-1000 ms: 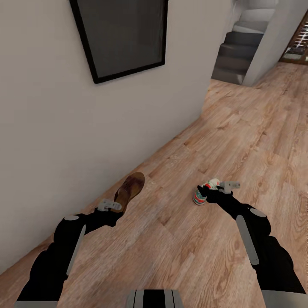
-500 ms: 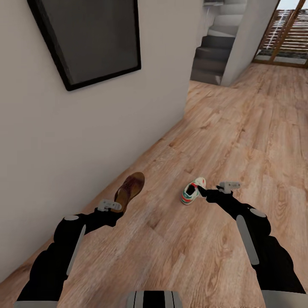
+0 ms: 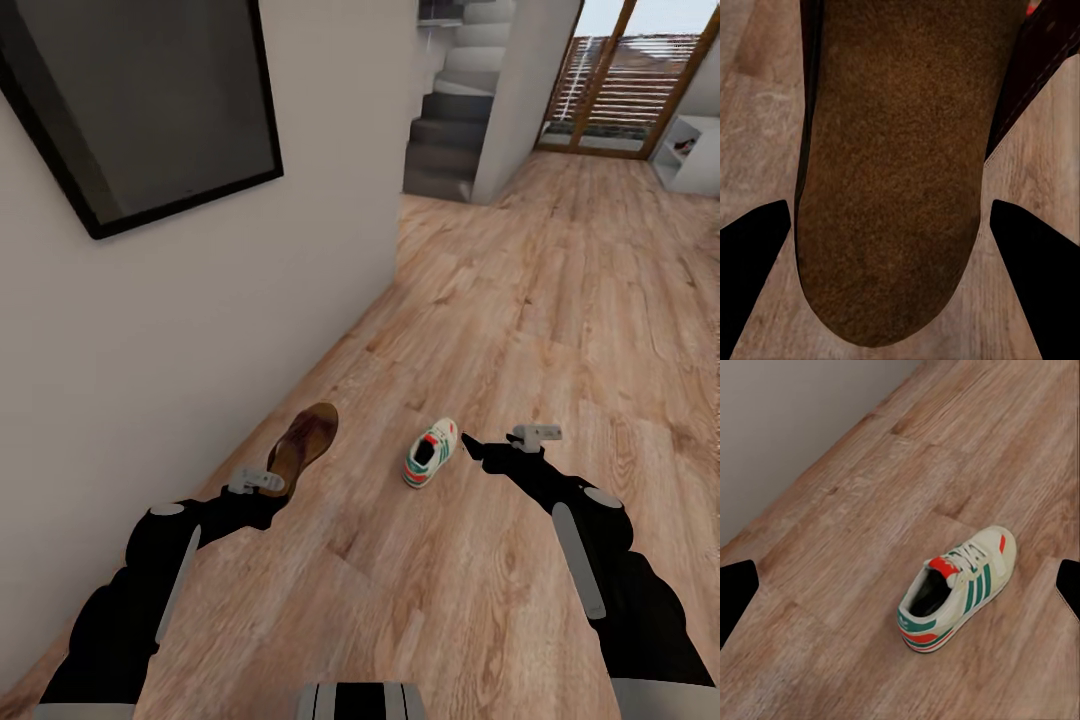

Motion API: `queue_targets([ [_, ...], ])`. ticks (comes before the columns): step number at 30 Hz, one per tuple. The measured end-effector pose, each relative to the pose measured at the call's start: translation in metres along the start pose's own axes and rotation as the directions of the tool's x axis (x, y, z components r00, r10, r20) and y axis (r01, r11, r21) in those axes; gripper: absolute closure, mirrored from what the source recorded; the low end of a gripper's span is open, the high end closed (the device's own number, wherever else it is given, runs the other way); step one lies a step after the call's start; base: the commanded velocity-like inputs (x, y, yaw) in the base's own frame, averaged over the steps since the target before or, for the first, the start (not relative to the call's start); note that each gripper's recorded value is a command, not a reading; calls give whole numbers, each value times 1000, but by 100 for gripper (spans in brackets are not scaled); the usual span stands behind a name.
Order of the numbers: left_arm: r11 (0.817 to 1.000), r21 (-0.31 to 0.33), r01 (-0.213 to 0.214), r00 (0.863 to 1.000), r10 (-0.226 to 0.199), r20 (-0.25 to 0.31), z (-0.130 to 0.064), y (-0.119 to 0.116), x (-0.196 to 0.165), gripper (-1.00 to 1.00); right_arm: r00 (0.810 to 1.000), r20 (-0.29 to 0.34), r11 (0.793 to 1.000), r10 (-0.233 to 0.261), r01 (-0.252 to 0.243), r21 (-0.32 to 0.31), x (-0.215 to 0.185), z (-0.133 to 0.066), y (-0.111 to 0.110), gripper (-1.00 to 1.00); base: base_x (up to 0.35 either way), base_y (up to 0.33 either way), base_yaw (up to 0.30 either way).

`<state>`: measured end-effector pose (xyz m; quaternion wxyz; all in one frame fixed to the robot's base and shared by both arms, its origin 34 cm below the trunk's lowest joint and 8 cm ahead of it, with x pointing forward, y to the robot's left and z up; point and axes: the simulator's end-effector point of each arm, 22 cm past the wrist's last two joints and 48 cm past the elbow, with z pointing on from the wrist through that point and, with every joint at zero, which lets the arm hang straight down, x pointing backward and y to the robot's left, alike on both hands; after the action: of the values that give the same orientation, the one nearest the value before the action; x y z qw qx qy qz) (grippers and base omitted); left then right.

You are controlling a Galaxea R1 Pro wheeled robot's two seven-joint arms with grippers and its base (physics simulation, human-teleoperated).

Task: Pick up the two gym shoes and the two sandals from the corridor floor and place them onto the hallstand (shoe rack) in the corridor, making sure they are on the rack and not on the floor. Arrange them so the two gym shoes are next to each other and the two sandals are next to each other.

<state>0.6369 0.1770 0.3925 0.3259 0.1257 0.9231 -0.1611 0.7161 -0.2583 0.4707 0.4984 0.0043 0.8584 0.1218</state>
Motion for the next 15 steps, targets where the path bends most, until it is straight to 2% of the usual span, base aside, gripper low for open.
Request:
queue_targets([
  [11,1000,-2,-5,1000,5,12,-4,-1,-6,100,1000,12,1000,-3,3,-2,-7,-3,2,-100,290,206,-241],
  [15,1000,-3,-7,1000,7,16,-6,-1,-8,100,1000,17,1000,-4,4,-2,-10,-5,2,-100,267,86,-241],
])
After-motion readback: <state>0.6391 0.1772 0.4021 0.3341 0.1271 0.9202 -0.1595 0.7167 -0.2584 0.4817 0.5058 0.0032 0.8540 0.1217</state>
